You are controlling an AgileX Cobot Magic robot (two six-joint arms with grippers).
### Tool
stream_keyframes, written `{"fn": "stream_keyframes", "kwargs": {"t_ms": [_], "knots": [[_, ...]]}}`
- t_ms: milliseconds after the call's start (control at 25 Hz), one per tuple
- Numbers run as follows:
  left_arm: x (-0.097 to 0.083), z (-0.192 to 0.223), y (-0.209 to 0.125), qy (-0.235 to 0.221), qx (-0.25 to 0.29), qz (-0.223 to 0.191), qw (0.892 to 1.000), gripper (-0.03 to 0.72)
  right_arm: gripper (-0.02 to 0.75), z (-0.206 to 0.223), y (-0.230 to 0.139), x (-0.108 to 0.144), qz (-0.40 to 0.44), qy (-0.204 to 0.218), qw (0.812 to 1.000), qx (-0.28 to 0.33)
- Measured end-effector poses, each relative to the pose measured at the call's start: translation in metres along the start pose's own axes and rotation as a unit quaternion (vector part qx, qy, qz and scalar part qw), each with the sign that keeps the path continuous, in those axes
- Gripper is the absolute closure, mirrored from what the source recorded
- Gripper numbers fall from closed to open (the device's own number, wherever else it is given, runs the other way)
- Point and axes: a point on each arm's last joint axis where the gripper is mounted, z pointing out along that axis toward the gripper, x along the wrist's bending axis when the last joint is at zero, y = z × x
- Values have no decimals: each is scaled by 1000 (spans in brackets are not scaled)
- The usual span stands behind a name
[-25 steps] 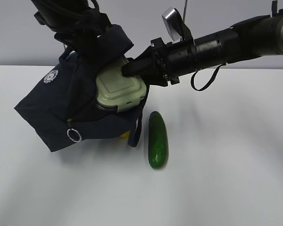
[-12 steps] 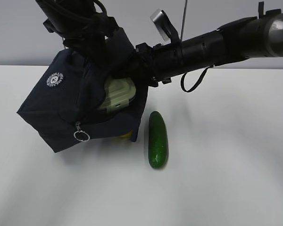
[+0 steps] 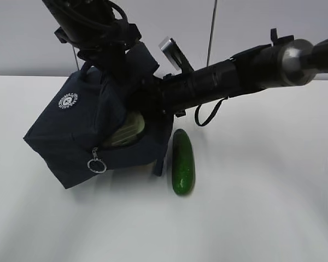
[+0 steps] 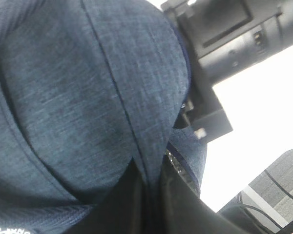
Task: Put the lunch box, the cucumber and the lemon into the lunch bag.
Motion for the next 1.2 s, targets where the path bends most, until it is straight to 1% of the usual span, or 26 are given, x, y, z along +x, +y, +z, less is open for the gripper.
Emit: {"fn": "stream_keyframes", "kwargs": {"t_ms": [160,520,760,1000,1080,1200], "knots": [[3,10,1,-1,12,-3,1000,683,391,8,-7,-10,8,-1,1000,11],[8,29,2,-1,32,-9,999,683,391,9,-8,-11,-10,-4,1000,14],[8,30,2,-1,33,-9,999,683,391,9,-10,-13,-24,-17,999,26],[9,30,2,0,33,-8,999,683,390,9,-10,-14,-16,-20,999,24],[9,30,2,3,33,-7,999,683,381,9,-10,-14,-15,-20,999,25],[10,29,1,9,34,-5,999,683,346,9,-9,-13,-17,-17,999,26]]}}
